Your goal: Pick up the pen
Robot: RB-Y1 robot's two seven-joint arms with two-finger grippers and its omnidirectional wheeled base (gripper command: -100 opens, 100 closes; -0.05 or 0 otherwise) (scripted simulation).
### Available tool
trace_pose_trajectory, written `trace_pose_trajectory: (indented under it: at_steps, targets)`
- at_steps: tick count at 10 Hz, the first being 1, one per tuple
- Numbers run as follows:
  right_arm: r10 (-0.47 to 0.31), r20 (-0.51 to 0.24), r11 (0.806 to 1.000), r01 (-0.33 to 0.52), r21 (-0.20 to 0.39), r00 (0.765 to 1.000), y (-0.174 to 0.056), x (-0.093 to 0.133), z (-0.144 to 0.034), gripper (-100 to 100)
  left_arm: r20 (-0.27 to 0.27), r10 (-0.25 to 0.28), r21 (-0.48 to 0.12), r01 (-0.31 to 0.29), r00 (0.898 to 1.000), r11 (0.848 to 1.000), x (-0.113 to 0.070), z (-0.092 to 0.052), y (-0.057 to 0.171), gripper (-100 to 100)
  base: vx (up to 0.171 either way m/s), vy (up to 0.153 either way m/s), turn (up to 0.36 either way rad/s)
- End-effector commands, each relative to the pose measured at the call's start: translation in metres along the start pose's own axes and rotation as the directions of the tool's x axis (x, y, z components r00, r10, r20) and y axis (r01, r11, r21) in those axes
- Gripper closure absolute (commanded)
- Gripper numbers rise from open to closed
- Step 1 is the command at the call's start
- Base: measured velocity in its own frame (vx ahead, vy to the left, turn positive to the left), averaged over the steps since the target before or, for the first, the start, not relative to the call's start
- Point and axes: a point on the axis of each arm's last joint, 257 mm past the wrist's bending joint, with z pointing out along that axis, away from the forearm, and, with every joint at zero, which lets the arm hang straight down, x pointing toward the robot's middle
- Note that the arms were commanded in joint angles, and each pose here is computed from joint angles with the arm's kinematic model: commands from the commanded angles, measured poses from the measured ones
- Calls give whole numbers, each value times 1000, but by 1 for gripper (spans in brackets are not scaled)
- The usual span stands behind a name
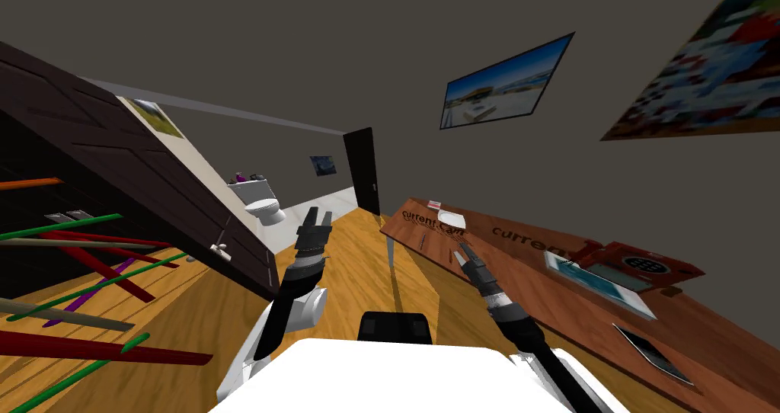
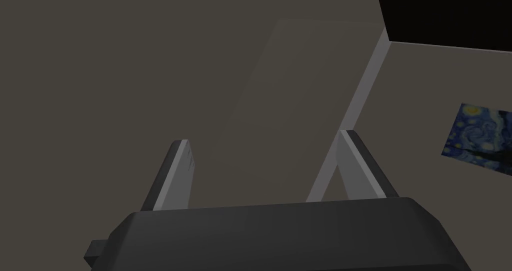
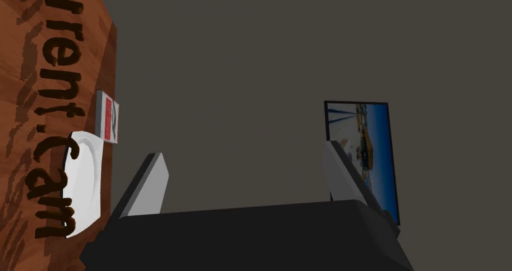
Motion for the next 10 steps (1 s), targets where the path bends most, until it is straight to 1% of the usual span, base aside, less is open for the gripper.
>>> trace_pose_trajectory:
  at_steps: [1, 2, 3, 4, 5, 6, 7, 8, 9, 10]
  targets:
    - [3, -5, 998, -3, 64, 1000, -27, 3, -10, -100, 0, 0, 0, 0, 1000, 1000, 0, 0, 0, 0, 6, 55, 128]
    - [3, -4, 998, -3, 70, 1000, -30, 2, -11, -100, 0, 0, 0, 0, 1000, 1000, 0, 0, 0, 0, -4, 15, -21]
    - [6, -27, 990, -2, 144, 1000, -57, 4, -27, -100, 0, 0, 0, 0, 1000, 1000, 0, 0, 0, 0, -1, 36, 299]
    - [5, -22, 987, -2, 162, 1000, -65, 2, -31, -100, 0, 0, 0, 0, 1000, 1000, 0, 0, 0, 0, 16, 32, 137]
    - [10, -44, 972, 1, 236, 999, -90, 3, -50, -100, 0, 0, 0, 0, 1000, 1000, 0, 0, 0, 0, 34, 65, 193]
    - [9, -39, 967, 1, 254, 999, -98, 1, -55, -100, 0, 0, 0, 0, 1000, 1000, 0, 0, 0, 0, 32, 49, 137]
    - [16, -64, 950, 5, 312, 998, -116, 4, -72, -100, 0, 0, 0, 0, 1000, 1000, 0, 0, 0, 0, 39, 52, 265]
    - [15, -56, 939, 5, 343, 998, -129, 0, -81, -100, 0, 0, 0, 0, 1000, 1000, 0, 0, 0, 0, 35, 42, 146]
    - [15, -55, 939, 5, 344, 998, -130, -1, -81, -100, 0, 0, 0, 0, 1000, 1000, 0, 0, 0, 0, 16, 15, 1]
    - [23, -76, 913, 11, 408, 997, -149, 1, -103, -100, 0, 0, 0, 0, 1000, 1000, 0, 0, 0, 0, 37, 34, 273]
